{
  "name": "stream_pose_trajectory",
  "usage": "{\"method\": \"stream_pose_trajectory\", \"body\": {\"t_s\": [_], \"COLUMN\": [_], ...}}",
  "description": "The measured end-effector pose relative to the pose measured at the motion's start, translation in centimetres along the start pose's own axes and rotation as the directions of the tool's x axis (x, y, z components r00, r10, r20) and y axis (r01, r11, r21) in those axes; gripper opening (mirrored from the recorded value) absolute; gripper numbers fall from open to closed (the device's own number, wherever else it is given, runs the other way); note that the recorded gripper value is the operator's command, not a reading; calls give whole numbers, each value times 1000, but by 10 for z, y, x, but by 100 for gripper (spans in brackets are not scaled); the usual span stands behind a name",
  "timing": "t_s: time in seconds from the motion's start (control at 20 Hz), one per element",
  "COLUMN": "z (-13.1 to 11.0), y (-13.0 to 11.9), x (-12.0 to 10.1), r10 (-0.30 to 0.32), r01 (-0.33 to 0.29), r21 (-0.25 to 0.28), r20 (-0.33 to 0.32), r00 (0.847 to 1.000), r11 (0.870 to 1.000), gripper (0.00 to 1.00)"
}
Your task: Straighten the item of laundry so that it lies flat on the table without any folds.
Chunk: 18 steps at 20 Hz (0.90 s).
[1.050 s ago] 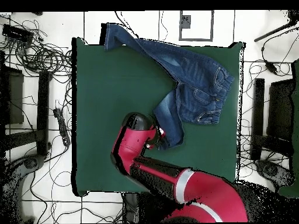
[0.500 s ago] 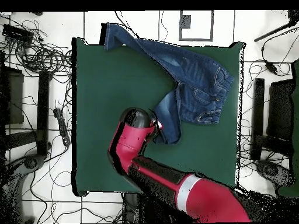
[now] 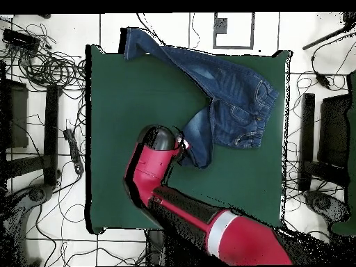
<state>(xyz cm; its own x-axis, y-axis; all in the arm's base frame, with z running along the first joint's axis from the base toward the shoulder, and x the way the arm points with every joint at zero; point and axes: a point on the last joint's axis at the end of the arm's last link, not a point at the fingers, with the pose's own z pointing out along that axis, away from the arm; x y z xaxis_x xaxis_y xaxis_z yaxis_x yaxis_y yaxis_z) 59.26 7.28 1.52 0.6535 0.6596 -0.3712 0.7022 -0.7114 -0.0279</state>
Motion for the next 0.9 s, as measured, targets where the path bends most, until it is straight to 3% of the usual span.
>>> {"method": "stream_pose_trajectory", "body": {"t_s": [0.9], "z": [-15], "y": [-26], "x": [17], "r10": [-6], "r01": [6], "r21": [28], "r20": [-4], "r00": [1000], "r11": [1000], "gripper": [0]}}
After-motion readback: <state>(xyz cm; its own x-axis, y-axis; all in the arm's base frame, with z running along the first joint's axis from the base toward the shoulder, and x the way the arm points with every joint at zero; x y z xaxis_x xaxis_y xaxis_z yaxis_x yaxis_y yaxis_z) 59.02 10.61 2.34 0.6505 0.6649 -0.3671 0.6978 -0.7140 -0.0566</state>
